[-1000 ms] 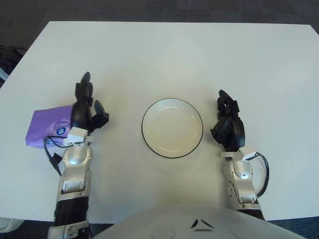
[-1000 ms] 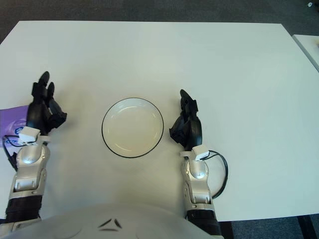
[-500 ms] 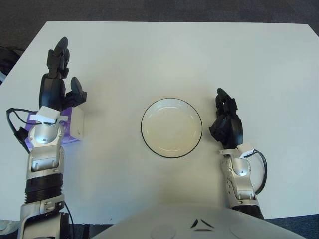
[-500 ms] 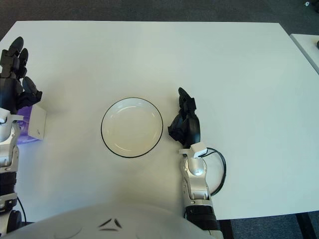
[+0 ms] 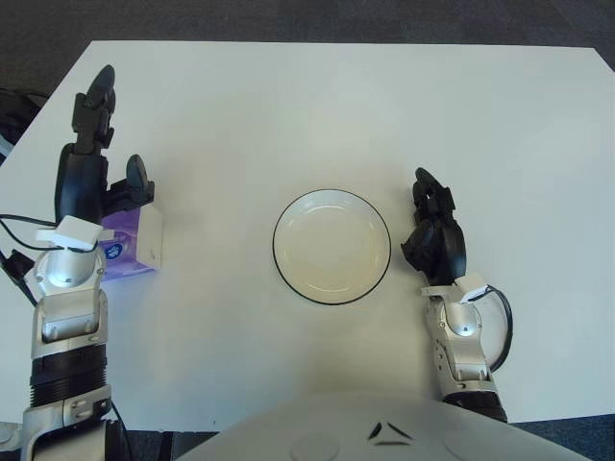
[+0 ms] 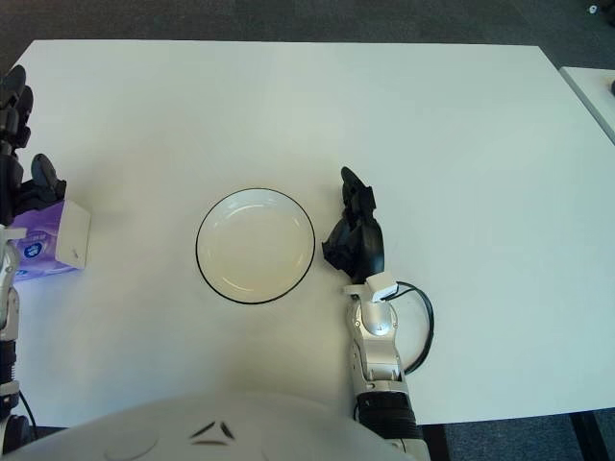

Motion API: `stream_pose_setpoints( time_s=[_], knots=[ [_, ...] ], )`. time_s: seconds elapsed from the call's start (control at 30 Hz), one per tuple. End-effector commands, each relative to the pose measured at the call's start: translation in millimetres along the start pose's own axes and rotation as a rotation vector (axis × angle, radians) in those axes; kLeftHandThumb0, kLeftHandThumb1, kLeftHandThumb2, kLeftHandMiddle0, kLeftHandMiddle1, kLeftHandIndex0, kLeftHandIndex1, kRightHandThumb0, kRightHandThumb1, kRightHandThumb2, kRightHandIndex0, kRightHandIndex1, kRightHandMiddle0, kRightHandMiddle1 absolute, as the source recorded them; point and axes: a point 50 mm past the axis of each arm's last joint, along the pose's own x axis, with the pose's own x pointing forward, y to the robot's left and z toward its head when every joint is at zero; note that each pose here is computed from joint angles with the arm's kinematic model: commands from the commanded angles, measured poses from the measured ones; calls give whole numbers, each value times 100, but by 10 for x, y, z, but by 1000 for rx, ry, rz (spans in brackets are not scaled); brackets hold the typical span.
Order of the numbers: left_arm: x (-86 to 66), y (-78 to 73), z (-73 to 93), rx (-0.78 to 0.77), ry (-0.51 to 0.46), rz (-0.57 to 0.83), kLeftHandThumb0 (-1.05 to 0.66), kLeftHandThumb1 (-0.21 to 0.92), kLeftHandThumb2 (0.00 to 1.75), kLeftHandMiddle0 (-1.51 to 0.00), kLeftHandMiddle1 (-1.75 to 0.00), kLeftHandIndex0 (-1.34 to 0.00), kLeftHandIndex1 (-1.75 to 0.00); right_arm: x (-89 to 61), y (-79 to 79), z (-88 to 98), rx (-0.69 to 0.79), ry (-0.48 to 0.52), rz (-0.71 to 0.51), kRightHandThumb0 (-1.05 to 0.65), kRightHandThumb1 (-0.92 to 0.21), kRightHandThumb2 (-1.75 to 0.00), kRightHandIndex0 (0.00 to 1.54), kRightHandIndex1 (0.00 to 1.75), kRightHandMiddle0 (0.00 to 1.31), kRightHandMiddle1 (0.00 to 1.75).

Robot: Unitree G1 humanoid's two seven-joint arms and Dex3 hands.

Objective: Put the tissue paper into the plate.

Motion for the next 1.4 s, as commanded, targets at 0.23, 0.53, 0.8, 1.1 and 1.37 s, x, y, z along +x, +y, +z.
stream_pose_setpoints(
  time_s=[0.23, 0.53, 0.8, 1.1, 1.37],
  knots=[
    [-327, 436, 340, 332, 5, -186, -99, 92, 98, -23, -3, 0, -40, -260, -26, -426, 27, 255, -13, -71, -92, -107, 21, 0, 0, 50],
    [-264, 635, 462, 729, 21, -519, -91, 92, 96, -14, -1, 0, -19, -259, -32, -429, 36, 259, -7, -71, -92, -107, 21, 0, 0, 49],
    [-309, 903, 415, 883, 34, -704, -89, 92, 83, -2, 0, 0, -2, -253, -25, -443, 32, 271, 2, -72, -92, -107, 20, 0, 0, 47],
    [-146, 931, 384, 1023, 41, -842, -102, 92, 63, 0, 0, 0, 0, -237, -24, -452, 24, 283, -2, -72, -92, -107, 21, 0, 0, 48],
    [44, 687, 434, 1143, 140, -1069, -105, 92, 48, 0, 0, 0, 0, -230, -18, -469, 21, 295, -4, -70, -92, -106, 21, 1, 0, 51]
  ],
)
